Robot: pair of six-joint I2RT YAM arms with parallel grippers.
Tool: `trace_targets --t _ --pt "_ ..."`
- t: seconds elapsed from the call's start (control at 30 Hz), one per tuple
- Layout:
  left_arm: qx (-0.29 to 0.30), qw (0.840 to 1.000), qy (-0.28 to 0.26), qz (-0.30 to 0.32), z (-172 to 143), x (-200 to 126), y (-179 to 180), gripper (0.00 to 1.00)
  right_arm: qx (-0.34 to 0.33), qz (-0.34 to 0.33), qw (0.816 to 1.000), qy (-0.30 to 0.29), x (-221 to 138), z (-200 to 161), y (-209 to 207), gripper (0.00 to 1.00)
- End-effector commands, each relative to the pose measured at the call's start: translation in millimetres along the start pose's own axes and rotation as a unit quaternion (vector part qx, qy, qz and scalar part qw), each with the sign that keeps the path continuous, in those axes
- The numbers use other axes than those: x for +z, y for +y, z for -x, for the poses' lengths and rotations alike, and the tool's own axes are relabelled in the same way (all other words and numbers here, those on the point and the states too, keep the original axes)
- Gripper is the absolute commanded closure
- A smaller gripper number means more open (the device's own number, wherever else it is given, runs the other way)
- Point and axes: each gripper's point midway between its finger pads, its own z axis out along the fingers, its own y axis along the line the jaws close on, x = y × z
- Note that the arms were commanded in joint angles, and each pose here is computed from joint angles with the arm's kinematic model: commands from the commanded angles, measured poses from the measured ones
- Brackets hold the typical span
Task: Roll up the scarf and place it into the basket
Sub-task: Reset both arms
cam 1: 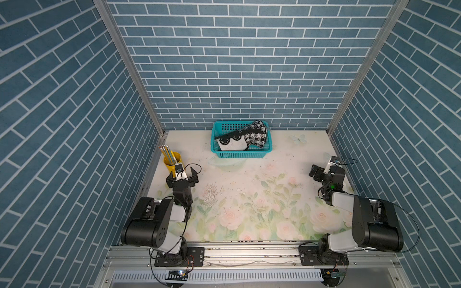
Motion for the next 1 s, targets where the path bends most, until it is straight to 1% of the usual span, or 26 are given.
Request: trace_targets --t 0.0,0.07,0.13,0.17,0.23,0.27,0.3,0.33,0.4,0.43,0.47,0.5,0.57,0.77,0.97 --pt "-0.018 0.999 -0.030 -0.031 16 3 -8 0.00 -0.025 -0.009 0.995 -0.097 -16 22 1 0.01" --pt "-0.021 0.999 -0.029 -0.023 17 4 -5 0.00 -0.036 -0.019 0.989 -0.144 -38 25 5 0.01" --pt "-0.022 0.999 -0.032 -0.023 18 3 -5 0.00 -0.063 -0.008 0.983 -0.175 -53 22 17 0.01" --pt "-0.021 0.999 -0.030 -0.022 17 4 -5 0.00 -0.080 0.008 0.978 -0.191 -58 20 26 0.01" --pt "-0.022 0.999 -0.031 -0.022 17 3 -5 0.00 -0.095 0.021 0.975 -0.198 -56 14 34 0.00" --pt "-0.021 0.999 -0.030 -0.022 17 4 -5 0.00 -0.098 0.019 0.982 -0.158 -47 4 34 0.01" --pt "-0.022 0.999 -0.030 -0.022 18 4 -5 0.00 -0.107 0.032 0.978 -0.175 -46 12 40 0.00" --pt "-0.022 0.999 -0.031 -0.021 18 4 -5 0.00 -0.123 0.046 0.980 -0.150 -38 4 47 0.00" --pt "-0.021 0.999 -0.031 -0.022 18 4 -5 0.00 -0.121 0.042 0.980 -0.154 -37 6 48 0.01" --pt "-0.021 0.999 -0.029 -0.022 17 3 -5 0.00 -0.115 0.028 0.981 -0.151 -38 7 43 0.00" --pt "-0.021 0.999 -0.030 -0.023 18 4 -5 0.00 -0.118 0.031 0.978 -0.167 -42 10 45 0.01" --pt "-0.022 0.999 -0.031 -0.023 18 4 -5 0.00 -0.129 0.035 0.977 -0.164 -45 7 49 0.00" --pt "-0.021 0.999 -0.030 -0.023 18 4 -5 0.00 -0.150 0.062 0.970 -0.178 -53 5 61 0.00" --pt "-0.021 0.999 -0.030 -0.023 18 4 -5 0.00 -0.154 0.075 0.972 -0.161 -46 3 66 0.01" --pt "-0.022 0.999 -0.030 -0.023 17 4 -5 0.00 -0.154 0.071 0.972 -0.166 -47 4 64 0.00"
